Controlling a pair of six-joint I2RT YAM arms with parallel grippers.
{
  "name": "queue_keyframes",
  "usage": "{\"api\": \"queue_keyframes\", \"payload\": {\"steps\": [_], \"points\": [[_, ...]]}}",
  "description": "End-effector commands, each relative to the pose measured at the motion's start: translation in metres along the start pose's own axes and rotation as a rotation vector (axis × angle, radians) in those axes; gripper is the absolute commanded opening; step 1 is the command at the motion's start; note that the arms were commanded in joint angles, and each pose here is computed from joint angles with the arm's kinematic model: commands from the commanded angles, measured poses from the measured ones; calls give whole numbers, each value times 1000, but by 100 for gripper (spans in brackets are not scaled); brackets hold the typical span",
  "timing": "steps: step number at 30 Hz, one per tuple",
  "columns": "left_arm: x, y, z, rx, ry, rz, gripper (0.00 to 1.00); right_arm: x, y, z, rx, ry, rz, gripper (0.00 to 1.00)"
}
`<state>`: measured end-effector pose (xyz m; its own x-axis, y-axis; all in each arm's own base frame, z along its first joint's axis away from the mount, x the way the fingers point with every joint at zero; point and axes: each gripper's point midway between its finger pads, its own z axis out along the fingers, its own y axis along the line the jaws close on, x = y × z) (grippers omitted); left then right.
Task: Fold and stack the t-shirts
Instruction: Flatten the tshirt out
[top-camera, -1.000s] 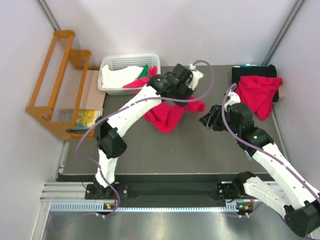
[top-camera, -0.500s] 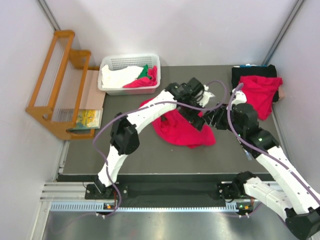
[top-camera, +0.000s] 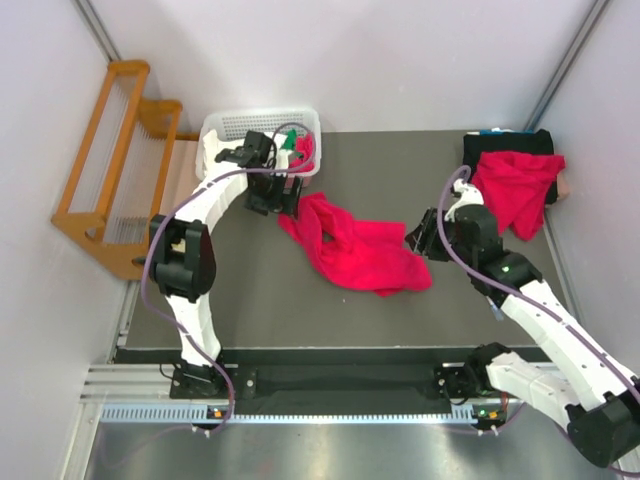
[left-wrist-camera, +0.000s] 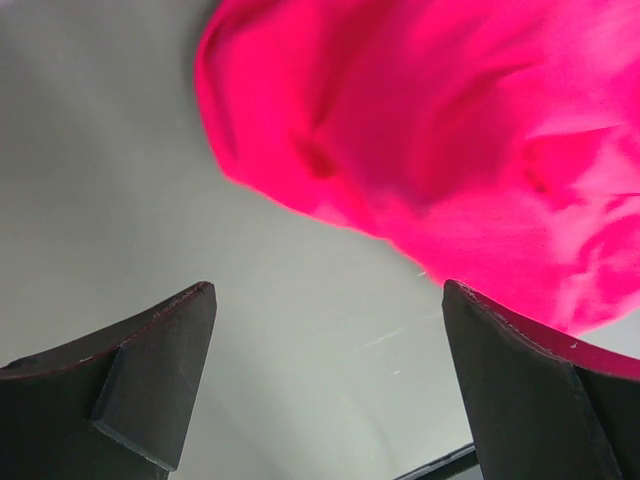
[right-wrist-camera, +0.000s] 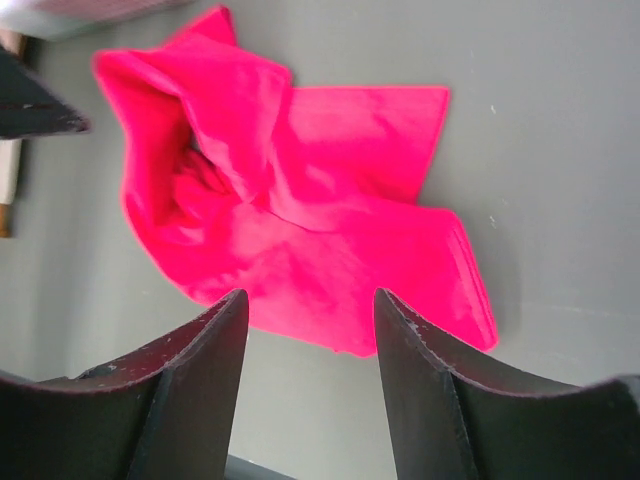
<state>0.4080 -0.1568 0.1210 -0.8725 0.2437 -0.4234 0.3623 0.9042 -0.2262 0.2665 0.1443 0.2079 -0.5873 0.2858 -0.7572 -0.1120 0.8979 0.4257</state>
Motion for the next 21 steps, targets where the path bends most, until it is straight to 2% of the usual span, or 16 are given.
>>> {"api": "queue_keyframes", "payload": {"steps": [1,7,11,21], "points": [[-9,-11,1,11,-65,60,99,-1,-9,14,39,-14,-17,54],[-30,-25,3,76,-78,13,99,3,-29,37,96,14,-20,54],[-51,-30,-3,82,-131,21,99,10,-44,62,85,66,32,54],[-54,-36,29,109,-121,-7,99,36,-62,118,78,209,60,51]]}}
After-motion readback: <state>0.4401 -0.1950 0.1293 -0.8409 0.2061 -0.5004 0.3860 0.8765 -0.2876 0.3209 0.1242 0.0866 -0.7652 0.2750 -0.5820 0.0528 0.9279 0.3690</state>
